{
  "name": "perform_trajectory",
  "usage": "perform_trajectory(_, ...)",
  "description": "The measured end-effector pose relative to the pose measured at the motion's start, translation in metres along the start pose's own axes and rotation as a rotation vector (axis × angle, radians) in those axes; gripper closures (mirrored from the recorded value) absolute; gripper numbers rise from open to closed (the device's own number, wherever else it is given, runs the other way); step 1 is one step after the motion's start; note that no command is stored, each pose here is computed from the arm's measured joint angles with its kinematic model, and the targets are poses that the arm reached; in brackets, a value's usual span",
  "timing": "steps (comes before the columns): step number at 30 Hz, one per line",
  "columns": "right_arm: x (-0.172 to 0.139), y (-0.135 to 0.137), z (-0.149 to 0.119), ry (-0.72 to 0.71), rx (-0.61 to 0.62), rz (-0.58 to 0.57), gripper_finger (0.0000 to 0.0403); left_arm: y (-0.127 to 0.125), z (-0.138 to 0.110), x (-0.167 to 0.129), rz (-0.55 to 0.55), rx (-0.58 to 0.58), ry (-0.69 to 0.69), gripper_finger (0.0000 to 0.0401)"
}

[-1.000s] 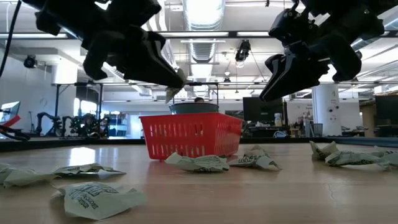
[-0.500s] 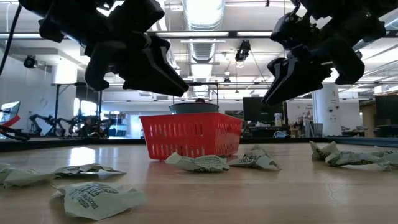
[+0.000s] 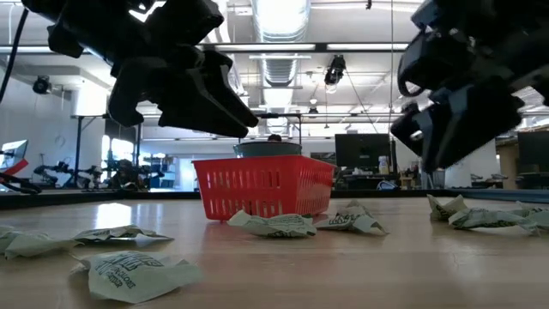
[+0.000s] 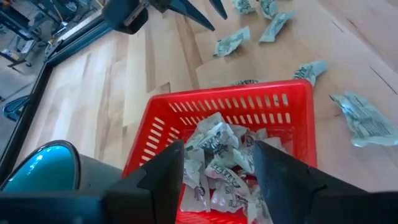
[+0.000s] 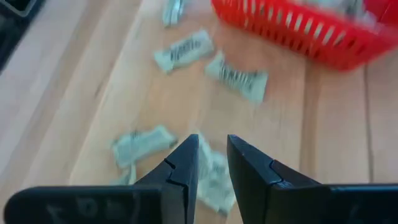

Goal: Pick and place items into bin
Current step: Put the light green stevia packet into the red bin

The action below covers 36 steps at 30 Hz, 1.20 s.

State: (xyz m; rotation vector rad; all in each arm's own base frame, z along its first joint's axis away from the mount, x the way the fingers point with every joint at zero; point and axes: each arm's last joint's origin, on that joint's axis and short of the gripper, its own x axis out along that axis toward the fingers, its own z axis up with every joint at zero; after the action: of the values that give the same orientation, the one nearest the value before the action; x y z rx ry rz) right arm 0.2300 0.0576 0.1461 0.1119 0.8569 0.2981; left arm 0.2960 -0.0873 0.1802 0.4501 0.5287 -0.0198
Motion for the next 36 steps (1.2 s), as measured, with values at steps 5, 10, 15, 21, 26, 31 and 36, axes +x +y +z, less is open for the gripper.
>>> perform_trajectory(5, 0.002, 0.001, -0.012, 0.021, 0.001, 0.006, 0.0319, -0.003, -0.001, -0.001, -0.012, 0.009, 0.011, 0.0225)
perform_trajectory(10, 0.004, 0.003, -0.018, -0.016, -0.014, 0.021, 0.0311, -0.004, 0.000, -0.002, -0.015, 0.011, 0.008, 0.0225)
perform_trajectory(15, 0.005, 0.001, -0.024, -0.062, -0.025, -0.015, 0.0292, -0.004, 0.000, -0.002, -0.015, 0.011, 0.007, 0.0225)
perform_trajectory(21, 0.006, 0.000, -0.033, -0.138, -0.041, -0.009, 0.0252, -0.005, 0.000, -0.002, -0.016, 0.011, 0.007, 0.0225)
perform_trajectory(26, 0.007, -0.002, -0.038, -0.142, -0.036, -0.009, 0.0219, -0.005, 0.000, -0.002, -0.016, -0.002, 0.008, 0.0225)
perform_trajectory(31, 0.021, -0.004, -0.039, -0.120, -0.038, -0.012, 0.0202, -0.005, 0.000, -0.002, -0.017, -0.013, 0.007, 0.0225)
perform_trajectory(36, 0.035, -0.005, -0.036, -0.065, -0.036, -0.016, 0.0200, -0.007, 0.002, -0.004, -0.025, -0.011, -0.002, 0.0225)
